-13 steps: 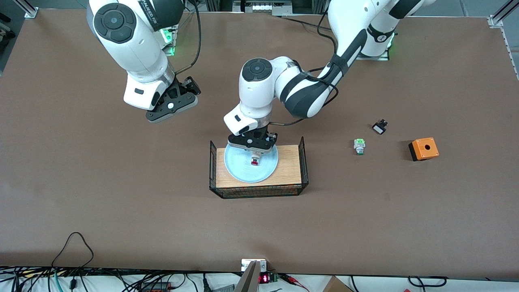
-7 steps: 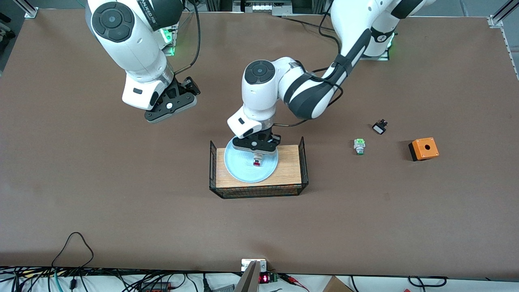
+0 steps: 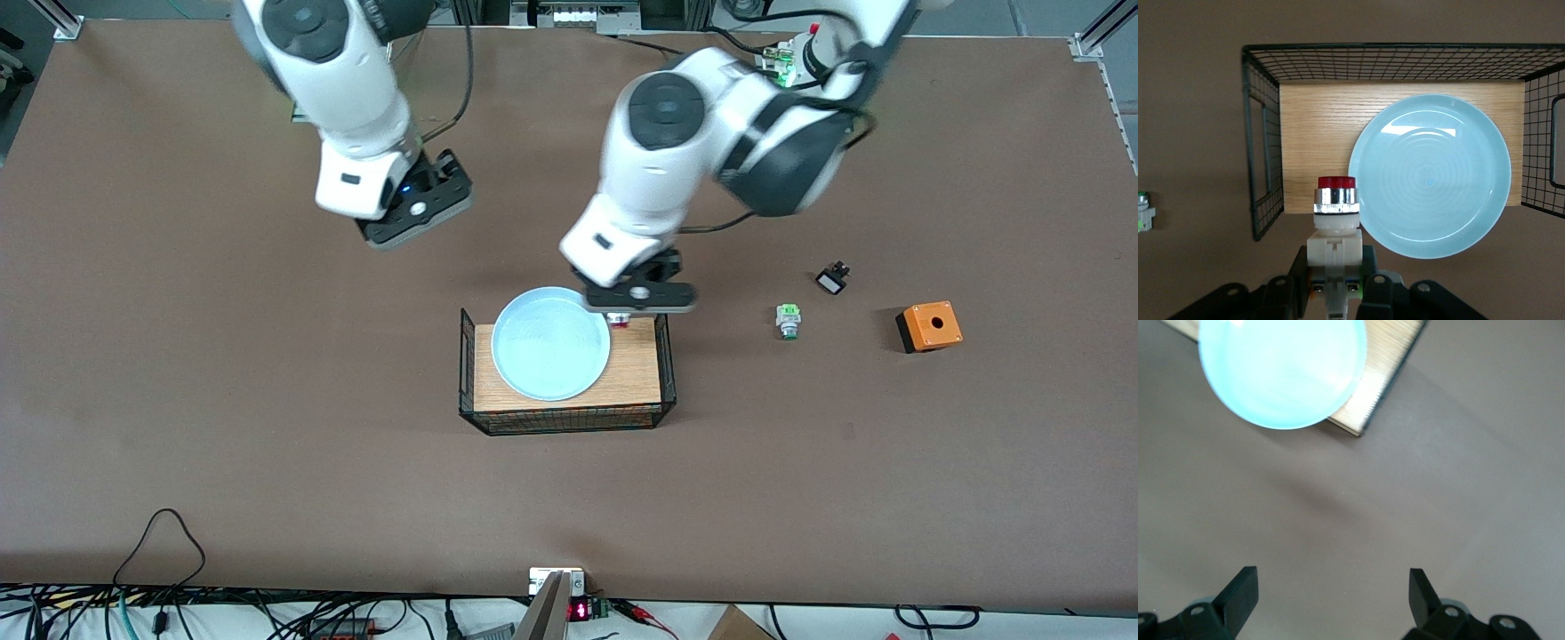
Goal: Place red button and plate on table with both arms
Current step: 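Carry the red button toward the green button while the right gripper reaches the plate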
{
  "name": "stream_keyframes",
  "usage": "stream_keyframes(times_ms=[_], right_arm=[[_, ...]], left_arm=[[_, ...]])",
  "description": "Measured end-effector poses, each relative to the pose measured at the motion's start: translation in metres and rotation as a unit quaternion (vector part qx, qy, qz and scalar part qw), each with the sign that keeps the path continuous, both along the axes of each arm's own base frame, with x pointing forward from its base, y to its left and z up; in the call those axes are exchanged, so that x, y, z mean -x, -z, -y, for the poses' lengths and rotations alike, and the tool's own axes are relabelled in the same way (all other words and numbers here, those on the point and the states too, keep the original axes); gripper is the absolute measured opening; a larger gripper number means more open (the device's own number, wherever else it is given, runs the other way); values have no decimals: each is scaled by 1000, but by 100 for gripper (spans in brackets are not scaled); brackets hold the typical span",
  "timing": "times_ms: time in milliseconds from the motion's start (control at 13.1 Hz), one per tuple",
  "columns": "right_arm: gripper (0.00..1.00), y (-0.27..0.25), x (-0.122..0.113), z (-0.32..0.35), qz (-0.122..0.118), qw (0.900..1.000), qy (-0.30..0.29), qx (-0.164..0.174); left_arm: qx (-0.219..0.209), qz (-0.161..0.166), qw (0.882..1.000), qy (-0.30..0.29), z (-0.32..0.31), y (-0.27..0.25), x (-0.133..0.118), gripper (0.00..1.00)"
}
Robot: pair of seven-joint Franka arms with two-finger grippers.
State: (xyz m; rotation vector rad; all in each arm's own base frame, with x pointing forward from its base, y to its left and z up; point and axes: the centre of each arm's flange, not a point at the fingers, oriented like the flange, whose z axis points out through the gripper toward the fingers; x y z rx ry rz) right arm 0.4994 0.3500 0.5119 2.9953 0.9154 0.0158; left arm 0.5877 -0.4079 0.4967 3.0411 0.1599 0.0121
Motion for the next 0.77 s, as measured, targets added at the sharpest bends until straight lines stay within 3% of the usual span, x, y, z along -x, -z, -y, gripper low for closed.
stream_keyframes(times_ms=[153, 460, 766], right_arm=[[100, 2, 12, -22, 19, 999, -33, 15], [100, 21, 27, -68, 66, 992, -103, 37], [100, 48, 30, -117, 87, 979, -176, 57]], left_arm=[[2, -15, 1000, -20, -46, -16, -17, 33], [-12, -37, 999, 21, -131, -6, -52, 33], [-22, -106, 991, 79, -237, 50, -78, 33]])
